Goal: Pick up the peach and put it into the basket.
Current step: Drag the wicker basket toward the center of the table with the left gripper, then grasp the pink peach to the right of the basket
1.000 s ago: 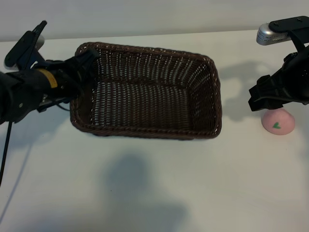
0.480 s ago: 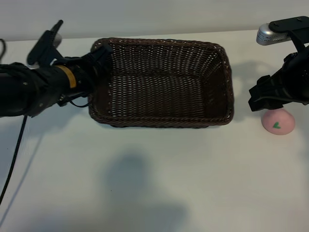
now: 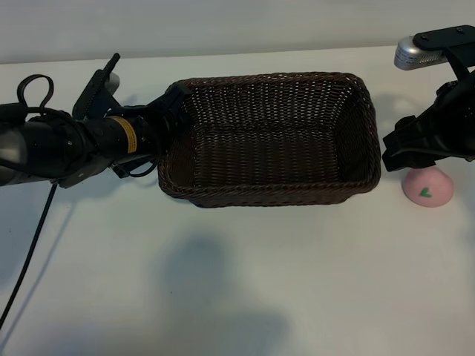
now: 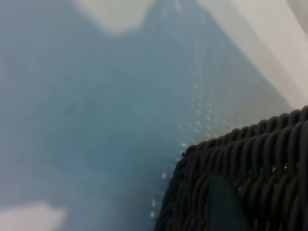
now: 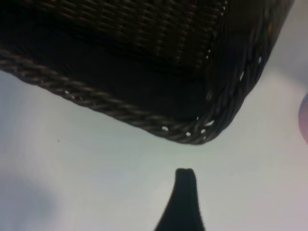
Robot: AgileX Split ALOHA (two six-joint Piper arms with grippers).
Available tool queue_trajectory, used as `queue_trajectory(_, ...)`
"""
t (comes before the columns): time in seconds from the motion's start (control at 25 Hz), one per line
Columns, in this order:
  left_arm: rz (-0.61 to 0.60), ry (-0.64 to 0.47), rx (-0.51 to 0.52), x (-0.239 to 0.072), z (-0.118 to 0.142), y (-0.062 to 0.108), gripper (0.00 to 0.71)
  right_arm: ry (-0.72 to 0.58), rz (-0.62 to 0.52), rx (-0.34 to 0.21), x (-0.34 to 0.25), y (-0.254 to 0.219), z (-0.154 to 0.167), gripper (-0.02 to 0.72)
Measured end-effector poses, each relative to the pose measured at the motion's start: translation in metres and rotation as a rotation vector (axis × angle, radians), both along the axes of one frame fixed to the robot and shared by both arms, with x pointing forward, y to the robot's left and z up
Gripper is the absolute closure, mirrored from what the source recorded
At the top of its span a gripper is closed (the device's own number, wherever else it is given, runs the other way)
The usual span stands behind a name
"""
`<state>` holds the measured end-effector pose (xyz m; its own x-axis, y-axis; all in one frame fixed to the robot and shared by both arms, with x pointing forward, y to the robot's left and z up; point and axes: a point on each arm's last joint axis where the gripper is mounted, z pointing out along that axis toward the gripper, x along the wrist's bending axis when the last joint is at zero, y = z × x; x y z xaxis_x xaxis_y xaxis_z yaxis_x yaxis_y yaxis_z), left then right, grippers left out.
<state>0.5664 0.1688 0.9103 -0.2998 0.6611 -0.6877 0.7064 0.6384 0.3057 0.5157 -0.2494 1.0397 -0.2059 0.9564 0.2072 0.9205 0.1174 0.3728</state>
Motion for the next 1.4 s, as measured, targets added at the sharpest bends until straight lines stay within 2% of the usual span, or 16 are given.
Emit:
queue_trajectory(0.36,-0.023,-0.017,0.013,0.0,0.001,-0.001,0.314,0.002,0.001,0.0,0.0,0.0,0.0,0.109)
queue_trajectory(0.44,-0.03,-0.019,0.018,0.0,0.001,-0.001,0.248,0.002,0.001,0.0,0.0,0.0,0.0,0.109)
queue_trajectory(0.6,-0.056,-0.034,0.022,0.0,0.001,-0.002,0.047,0.002,0.001,0.0,0.0,0.0,0.0,0.109)
queue_trajectory(0.68,-0.071,-0.042,0.024,0.0,0.002,-0.003,0.009,0.003,0.001,0.0,0.0,0.0,0.0,0.109)
queue_trajectory(0.8,-0.098,-0.065,0.034,-0.001,0.007,-0.004,0.007,0.003,0.001,0.0,0.0,0.0,0.0,0.109)
queue_trajectory(0.96,-0.132,-0.123,0.054,-0.003,0.025,-0.003,0.039,0.003,0.001,0.0,0.0,0.0,0.0,0.109)
queue_trajectory(1.4,-0.181,-0.335,0.208,-0.023,0.1,0.011,0.07,0.003,0.001,-0.001,0.0,0.0,0.0,0.109)
